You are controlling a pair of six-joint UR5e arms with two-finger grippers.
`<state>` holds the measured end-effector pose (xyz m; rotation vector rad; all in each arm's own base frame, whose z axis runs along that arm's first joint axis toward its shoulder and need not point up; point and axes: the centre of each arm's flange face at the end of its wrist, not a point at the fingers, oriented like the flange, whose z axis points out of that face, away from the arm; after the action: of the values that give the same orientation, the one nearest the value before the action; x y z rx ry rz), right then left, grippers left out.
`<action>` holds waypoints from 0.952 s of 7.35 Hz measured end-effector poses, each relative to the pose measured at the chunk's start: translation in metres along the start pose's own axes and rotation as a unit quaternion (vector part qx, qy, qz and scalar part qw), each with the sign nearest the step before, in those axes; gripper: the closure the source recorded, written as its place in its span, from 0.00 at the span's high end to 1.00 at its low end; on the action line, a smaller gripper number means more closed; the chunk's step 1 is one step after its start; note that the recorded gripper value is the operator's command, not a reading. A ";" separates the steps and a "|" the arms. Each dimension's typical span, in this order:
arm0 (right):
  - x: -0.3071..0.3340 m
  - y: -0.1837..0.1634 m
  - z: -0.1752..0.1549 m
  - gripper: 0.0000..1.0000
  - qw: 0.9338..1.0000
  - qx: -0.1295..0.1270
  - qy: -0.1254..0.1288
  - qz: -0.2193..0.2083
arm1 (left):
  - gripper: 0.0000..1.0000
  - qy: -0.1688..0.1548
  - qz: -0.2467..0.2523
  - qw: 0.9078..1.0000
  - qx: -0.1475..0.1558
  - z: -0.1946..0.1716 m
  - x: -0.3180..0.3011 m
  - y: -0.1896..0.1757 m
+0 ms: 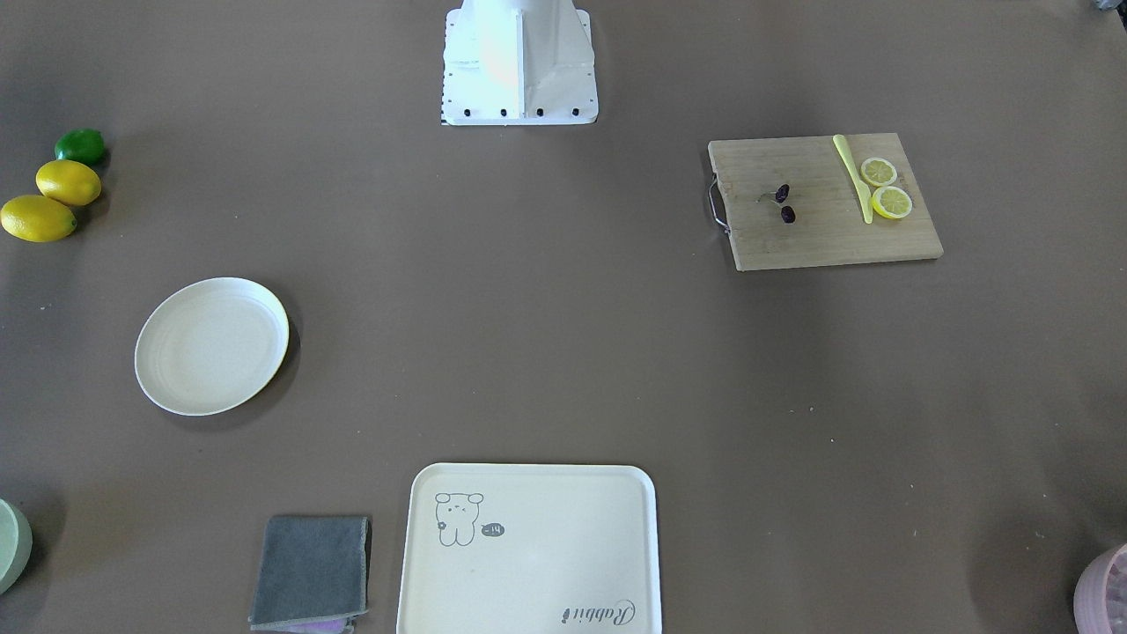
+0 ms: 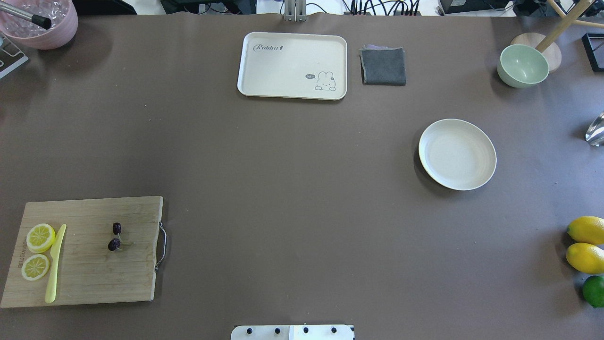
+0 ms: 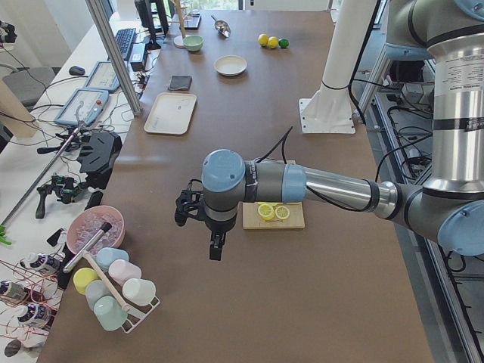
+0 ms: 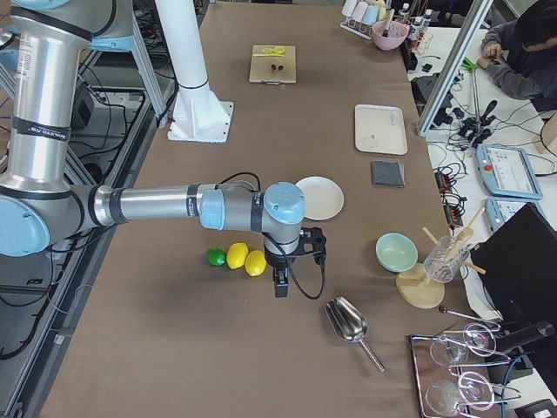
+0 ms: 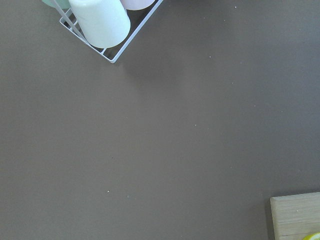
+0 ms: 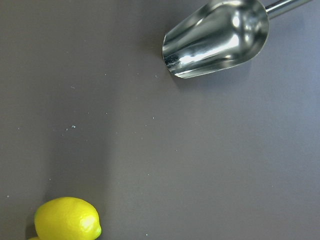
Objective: Place red cherry on plate
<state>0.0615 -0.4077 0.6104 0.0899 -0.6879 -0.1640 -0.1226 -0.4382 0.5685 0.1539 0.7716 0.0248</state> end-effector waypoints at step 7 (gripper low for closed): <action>-0.063 -0.069 -0.059 1.00 0.985 0.151 -0.048 -0.069 | 0.98 -0.018 0.082 0.982 0.167 -0.031 -0.005 -0.041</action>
<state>0.0432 -0.4629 0.5160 0.4236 -0.8004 -0.1970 -0.1490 -0.4751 0.5445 0.5359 0.7215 0.0491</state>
